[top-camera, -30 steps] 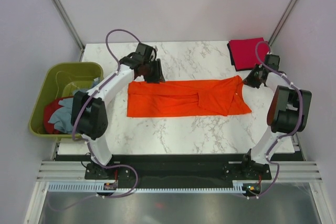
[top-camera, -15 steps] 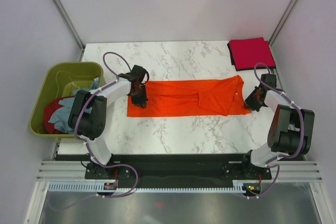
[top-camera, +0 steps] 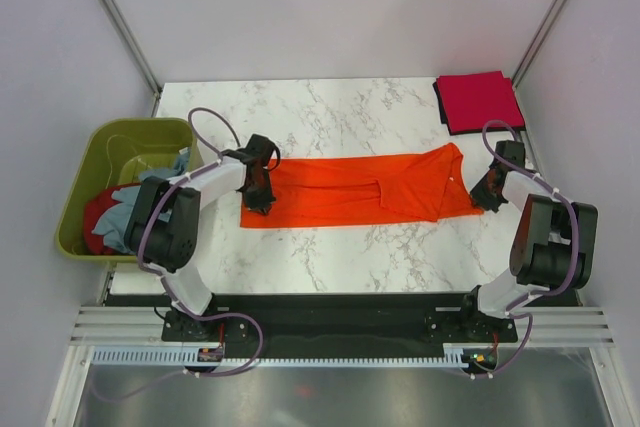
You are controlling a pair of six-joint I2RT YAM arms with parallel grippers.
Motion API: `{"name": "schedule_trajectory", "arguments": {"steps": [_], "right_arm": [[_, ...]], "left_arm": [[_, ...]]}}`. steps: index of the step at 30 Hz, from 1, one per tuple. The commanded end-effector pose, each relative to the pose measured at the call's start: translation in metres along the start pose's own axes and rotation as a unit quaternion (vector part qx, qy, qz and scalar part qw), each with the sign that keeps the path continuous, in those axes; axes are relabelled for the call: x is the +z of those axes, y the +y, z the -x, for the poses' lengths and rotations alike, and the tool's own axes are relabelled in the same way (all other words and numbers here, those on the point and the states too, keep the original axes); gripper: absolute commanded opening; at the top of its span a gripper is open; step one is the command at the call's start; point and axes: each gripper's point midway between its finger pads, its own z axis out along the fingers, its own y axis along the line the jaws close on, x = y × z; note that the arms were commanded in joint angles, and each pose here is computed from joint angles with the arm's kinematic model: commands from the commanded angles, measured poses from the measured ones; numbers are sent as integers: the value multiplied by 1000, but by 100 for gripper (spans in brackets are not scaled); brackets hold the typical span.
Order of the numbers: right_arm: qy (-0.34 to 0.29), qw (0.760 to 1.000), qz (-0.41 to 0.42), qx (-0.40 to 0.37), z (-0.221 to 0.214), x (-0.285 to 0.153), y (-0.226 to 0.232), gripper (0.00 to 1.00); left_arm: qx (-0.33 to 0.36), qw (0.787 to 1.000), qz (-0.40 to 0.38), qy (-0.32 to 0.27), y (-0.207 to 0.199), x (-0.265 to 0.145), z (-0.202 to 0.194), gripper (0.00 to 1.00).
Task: Fold and stack the t-shirts
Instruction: Fold the tshirt
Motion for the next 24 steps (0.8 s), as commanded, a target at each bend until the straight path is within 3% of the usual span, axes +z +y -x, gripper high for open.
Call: {"name": "schedule_trajectory", "arguments": {"steps": [1,8,11,14,20,24], "right_arm": [[-30,999,-10,-2,18,-2,-3,14],[-44,998,38,11,37,-43,19,22],[-49,997,55,16,42,-58,26,28],[-57,995,76,15,48,-73,34,32],[-48,989,141,4,39,-97,56,36],[-40,984,171,-26,19,-108,75,39]], "left_arm": [[-13,998,50,38,29,-8,-36,13],[-6,997,-72,-38,-13,-93,4,32],[17,990,-125,-58,-40,-115,29,33],[43,989,-132,-58,-57,-108,53,30],[55,993,-99,-40,-73,-48,90,25],[46,997,-54,-1,-61,-4,85,23]]}}
